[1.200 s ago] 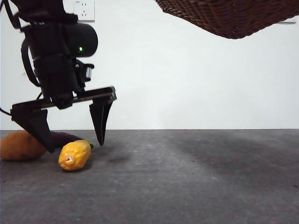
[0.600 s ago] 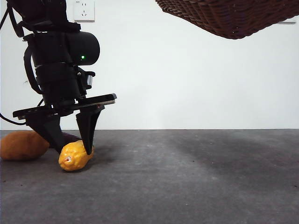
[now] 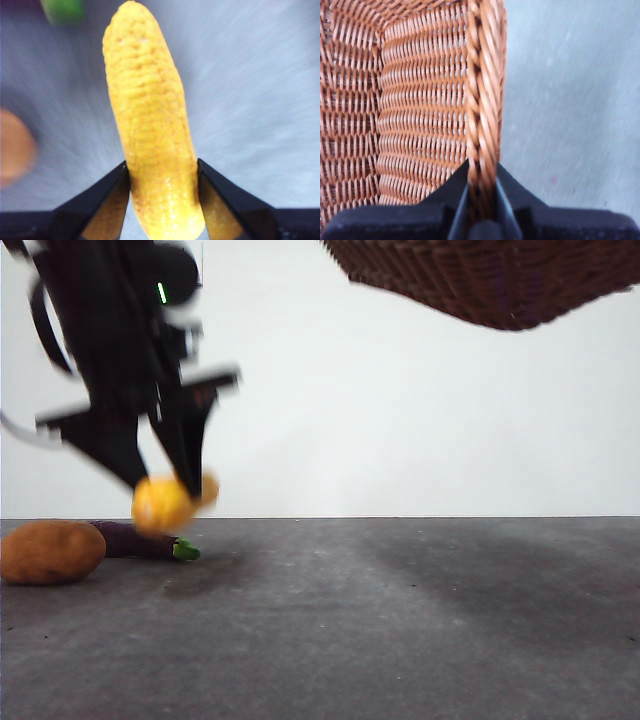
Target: Help me put the vegetables on the table into the basket
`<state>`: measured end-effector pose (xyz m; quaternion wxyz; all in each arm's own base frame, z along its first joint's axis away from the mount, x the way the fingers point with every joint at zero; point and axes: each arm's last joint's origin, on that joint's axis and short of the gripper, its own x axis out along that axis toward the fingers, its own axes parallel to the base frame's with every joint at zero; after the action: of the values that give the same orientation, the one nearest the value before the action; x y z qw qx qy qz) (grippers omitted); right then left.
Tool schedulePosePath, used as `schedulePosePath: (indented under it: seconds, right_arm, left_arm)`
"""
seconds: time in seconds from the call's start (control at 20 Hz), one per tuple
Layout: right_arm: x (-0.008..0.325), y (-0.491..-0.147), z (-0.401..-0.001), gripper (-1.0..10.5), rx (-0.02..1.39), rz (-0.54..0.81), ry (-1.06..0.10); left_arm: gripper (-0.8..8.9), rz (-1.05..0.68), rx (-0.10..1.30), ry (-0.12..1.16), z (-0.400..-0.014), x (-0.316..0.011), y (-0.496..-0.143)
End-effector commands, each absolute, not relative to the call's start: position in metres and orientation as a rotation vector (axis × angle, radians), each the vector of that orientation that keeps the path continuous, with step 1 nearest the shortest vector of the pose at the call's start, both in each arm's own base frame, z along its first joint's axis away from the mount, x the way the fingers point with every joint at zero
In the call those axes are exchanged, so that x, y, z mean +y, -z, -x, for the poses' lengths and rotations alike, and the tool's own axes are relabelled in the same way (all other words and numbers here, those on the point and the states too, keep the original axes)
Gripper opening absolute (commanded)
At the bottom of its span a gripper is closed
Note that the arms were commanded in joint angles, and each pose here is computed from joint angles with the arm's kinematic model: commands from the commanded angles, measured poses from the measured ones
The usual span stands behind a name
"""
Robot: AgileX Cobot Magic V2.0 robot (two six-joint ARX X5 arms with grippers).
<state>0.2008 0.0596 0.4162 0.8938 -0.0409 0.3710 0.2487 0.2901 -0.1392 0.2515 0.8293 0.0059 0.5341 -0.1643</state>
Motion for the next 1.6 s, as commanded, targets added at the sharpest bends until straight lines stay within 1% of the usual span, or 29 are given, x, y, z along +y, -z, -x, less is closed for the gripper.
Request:
schedulePosePath:
  seconds: [0.05,0.2,0.3,0.45,0.55,0.7,0.85,0.95,1.1,1.2,1.3,1.35,1.4,1.45,1.5,1.6]
  right_arm:
    - [0.063,-0.404,-0.213,-0.1,0.815,0.074,-0.521]
    - [0.068,-0.381,-0.227,-0.1,0.877,0.037,-0.532]
    - [0.071,-0.359,-0.234,-0.1,0.914,-0.011,-0.554]
    - [0.074,-0.327,-0.238,-0.1,0.961,-0.068,-0.57]
    - [0.08,-0.308,-0.239,-0.1,0.981,-0.103,-0.586]
    - [0.09,-0.283,-0.235,-0.1,1.018,-0.12,-0.61]
    - [0.102,-0.279,-0.23,-0.1,1.028,-0.107,-0.65]
    - [0.108,-0.279,-0.228,-0.1,1.029,-0.095,-0.672]
    - [0.109,-0.279,-0.227,-0.1,1.029,-0.096,-0.675]
    - [0.109,-0.279,-0.227,-0.1,1.029,-0.096,-0.676]
    - [0.109,-0.279,-0.227,-0.1,1.029,-0.094,-0.676]
    - [0.109,-0.279,-0.227,-0.1,1.029,-0.094,-0.677]
    - [0.109,-0.279,-0.227,-0.1,1.028,-0.092,-0.678]
    - [0.11,-0.279,-0.227,-0.1,1.026,-0.092,-0.679]
    - [0.11,-0.279,-0.228,-0.1,1.023,-0.092,-0.68]
    - [0.11,-0.279,-0.228,-0.1,1.022,-0.092,-0.68]
  left_arm:
    - [-0.08,-0.054,0.959,0.424,-0.265,-0.129,-0.297]
    - [-0.08,-0.088,0.767,0.504,-0.218,-0.115,-0.348]
    - [-0.08,-0.107,0.696,0.548,-0.187,-0.107,-0.368]
    - [-0.08,-0.132,0.643,0.631,-0.154,-0.103,-0.382]
    - [-0.08,-0.16,0.647,0.701,-0.142,-0.111,-0.382]
    - [-0.08,-0.26,0.685,0.857,-0.134,-0.145,-0.37]
    - [-0.08,-0.368,0.711,0.978,-0.136,-0.189,-0.35]
    - [-0.08,-0.449,0.769,1.026,-0.141,-0.218,-0.328]
    - [-0.08,-0.585,0.865,1.087,-0.145,-0.248,-0.293]
    - [-0.04,-0.612,0.913,1.091,-0.149,-0.26,-0.277]
    - [0.12,-0.603,0.958,1.127,-0.151,-0.265,-0.267]
    - [0.95,-0.594,0.96,1.141,-0.151,-0.266,-0.267]
    - [2.43,-0.583,0.954,1.154,-0.151,-0.267,-0.268]
    - [4.22,-0.578,0.95,1.155,-0.151,-0.267,-0.268]
    - [5.2,-0.577,0.952,1.152,-0.152,-0.267,-0.268]
    - [5.32,-0.575,0.952,1.155,-0.152,-0.267,-0.268]
